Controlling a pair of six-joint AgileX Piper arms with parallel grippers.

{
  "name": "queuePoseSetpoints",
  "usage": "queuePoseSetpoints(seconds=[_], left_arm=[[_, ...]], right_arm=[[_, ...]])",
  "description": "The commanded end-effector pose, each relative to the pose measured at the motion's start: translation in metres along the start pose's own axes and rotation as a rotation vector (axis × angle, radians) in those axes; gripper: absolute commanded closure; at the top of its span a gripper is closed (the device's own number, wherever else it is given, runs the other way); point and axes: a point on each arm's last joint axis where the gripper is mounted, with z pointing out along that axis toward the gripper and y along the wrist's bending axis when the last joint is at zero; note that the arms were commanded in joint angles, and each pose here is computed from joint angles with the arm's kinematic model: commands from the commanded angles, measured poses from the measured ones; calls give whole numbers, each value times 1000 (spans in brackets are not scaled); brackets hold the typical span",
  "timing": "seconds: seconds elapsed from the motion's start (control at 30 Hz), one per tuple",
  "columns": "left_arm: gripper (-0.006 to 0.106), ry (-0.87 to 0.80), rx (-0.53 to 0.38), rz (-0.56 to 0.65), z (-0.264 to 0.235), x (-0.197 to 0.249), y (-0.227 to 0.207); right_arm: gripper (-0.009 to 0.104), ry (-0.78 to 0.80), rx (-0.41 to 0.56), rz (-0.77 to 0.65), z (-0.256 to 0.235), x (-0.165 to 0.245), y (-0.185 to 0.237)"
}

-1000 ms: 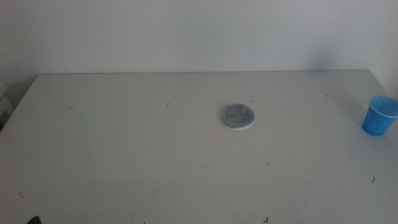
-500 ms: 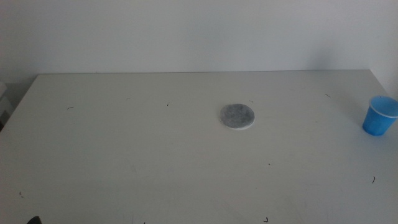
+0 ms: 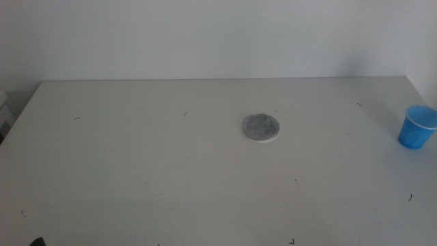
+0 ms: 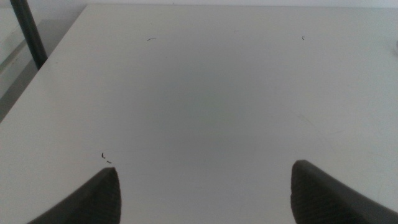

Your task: Place an empty cup on a cup mat.

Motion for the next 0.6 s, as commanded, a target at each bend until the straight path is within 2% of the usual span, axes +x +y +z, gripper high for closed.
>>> queuePoseSetpoints(seconds=[0.0,0.57], left_arm=[[-5,-75,10,-11,-1,-8,-1],[-5,-75,10,-11,-1,-8,-1]], right_arm=[[20,-128,11,-8,-18,-14,-2],[33,68,7,5,66,-1,-12]])
